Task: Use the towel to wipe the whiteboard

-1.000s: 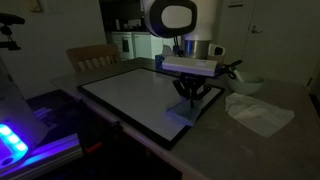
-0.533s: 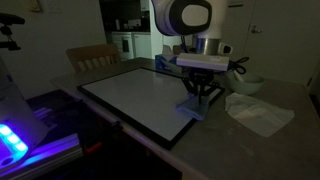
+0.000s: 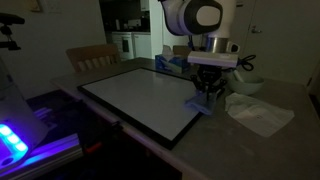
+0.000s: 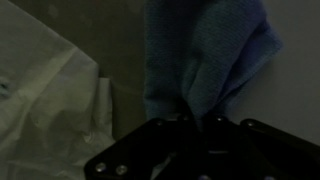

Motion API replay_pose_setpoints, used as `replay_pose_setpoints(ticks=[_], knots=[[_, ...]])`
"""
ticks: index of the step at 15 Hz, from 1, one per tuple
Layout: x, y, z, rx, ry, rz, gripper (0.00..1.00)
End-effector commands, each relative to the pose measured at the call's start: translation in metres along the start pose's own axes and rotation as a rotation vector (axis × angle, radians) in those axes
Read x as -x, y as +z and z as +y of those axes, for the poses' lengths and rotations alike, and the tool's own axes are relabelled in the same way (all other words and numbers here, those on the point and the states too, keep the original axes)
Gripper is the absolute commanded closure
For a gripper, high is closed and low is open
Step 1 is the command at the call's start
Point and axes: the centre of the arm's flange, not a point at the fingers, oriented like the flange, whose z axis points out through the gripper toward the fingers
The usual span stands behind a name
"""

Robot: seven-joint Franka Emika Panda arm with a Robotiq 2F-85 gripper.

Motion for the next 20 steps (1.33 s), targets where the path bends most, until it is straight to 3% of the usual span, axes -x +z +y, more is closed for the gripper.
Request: replay_pose_setpoints(ticks=[1, 12, 20], knots=[[-0.026, 0.008, 0.011, -0.015, 0.011, 0.012, 0.97], [-0.062, 0.006, 0.013, -0.004, 0.003, 0.062, 0.97], [-0.074, 0.005, -0.01, -0.013, 0.002, 0.064, 0.97]])
